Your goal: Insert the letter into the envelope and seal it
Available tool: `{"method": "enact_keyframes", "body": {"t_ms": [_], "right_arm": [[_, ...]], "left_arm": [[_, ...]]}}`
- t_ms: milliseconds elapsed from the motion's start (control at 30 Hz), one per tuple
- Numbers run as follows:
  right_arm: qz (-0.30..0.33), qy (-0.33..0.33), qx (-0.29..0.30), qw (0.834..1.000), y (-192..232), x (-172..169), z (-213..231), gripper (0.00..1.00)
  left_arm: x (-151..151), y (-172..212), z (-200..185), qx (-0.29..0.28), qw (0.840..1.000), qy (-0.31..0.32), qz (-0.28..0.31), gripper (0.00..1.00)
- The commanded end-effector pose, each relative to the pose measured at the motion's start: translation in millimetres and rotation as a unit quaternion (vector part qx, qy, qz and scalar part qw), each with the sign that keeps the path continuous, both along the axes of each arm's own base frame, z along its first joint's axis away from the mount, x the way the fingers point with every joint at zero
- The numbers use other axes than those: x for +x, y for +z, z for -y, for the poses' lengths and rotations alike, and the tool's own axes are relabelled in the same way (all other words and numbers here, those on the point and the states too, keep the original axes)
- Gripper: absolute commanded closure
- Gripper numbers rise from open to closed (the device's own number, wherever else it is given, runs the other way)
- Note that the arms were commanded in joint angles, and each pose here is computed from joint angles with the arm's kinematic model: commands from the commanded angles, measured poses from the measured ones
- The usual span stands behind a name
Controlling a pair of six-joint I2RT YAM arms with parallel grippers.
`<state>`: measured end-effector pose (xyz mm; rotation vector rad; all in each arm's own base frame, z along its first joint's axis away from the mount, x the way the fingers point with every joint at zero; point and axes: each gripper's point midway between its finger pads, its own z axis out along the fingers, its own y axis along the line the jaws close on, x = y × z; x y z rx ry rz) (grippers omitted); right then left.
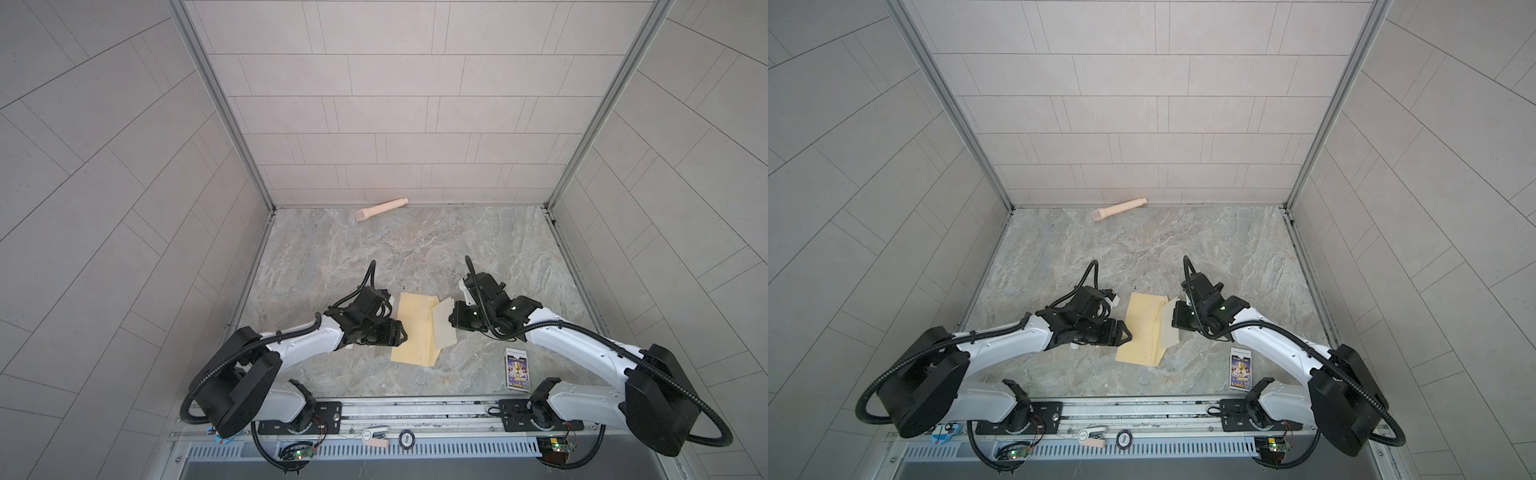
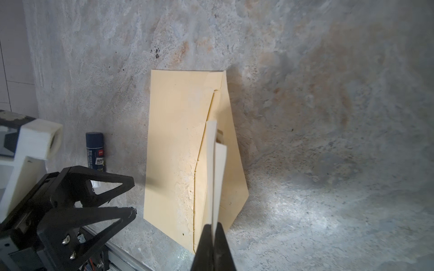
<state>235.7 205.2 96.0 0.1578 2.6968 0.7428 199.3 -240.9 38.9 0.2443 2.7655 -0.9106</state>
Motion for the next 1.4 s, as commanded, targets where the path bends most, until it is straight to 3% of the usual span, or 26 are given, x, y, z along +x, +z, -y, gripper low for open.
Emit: {"method": "enact_keyframes", "body": {"t_ms": [0,600,867,1367], "right_arm": [[0.014,-0.013,0.003,1.0,9.4,6.6,-5.5,1.0],[-0.008,-0.03,-0.051,0.998,-12.1,4.8,13.3,1.0],[-0.026,-0.025,-0.031,0.999,-19.1,10.3,3.9,1.0],[0.026,0.014,-0.015,0.999,47.4,24.4,7.4,1.0]], "left_arm": [[-3.3,-18.4,-11.7,0.032,0.999,0.005,-0.017,0.32],[-43.0,-30.8,8.3,-0.005,0.997,-0.043,-0.07,0.41],[-50.3,-35.3,12.1,-0.008,0.996,-0.052,-0.078,0.44],[-55.0,-43.4,5.7,0.002,0.995,-0.044,-0.084,0.48]]}}
